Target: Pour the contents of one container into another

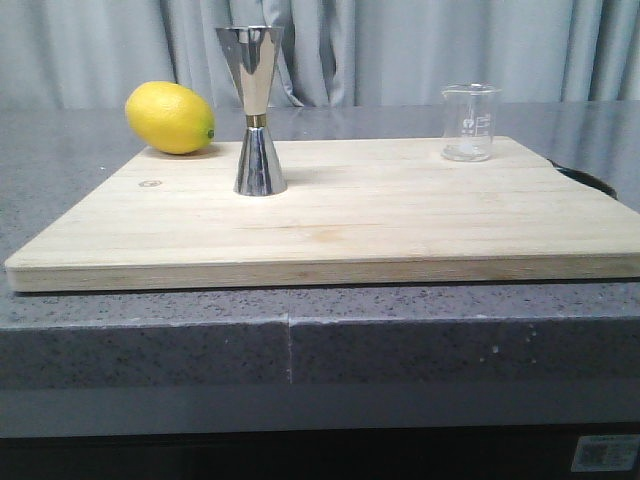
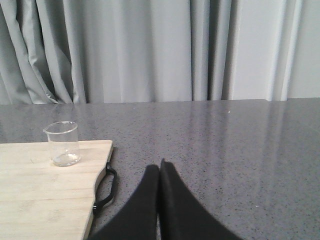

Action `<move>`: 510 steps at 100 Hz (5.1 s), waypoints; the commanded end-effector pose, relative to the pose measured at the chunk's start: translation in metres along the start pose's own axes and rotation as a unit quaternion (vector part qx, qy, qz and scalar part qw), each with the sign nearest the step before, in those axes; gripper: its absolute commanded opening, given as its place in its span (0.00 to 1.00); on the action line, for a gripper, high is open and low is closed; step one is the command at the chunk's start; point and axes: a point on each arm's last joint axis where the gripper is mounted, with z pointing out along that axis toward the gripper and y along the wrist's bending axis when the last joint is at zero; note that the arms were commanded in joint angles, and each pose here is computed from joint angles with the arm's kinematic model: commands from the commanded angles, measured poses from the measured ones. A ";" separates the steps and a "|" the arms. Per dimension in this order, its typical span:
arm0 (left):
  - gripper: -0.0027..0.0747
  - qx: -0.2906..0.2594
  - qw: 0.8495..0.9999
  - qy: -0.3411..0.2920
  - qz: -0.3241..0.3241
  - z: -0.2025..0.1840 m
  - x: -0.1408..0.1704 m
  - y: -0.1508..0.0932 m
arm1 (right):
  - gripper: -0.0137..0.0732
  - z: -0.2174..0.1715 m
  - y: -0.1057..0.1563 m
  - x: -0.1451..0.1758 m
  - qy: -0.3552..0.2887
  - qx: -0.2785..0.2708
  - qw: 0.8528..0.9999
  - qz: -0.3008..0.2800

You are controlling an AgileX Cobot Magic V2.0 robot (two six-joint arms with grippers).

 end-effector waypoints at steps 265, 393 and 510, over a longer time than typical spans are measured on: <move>0.01 0.012 0.998 -0.012 0.058 -0.002 0.005 -0.001 | 0.08 -0.005 0.000 -0.018 -0.069 0.000 0.997 -0.028; 0.01 0.012 0.998 -0.012 0.058 -0.002 0.005 -0.001 | 0.08 -0.006 0.000 -0.025 -0.107 0.004 0.994 -0.032; 0.01 0.012 0.998 -0.012 0.058 -0.002 0.005 -0.001 | 0.08 0.008 0.003 0.042 -0.090 0.000 0.996 -0.021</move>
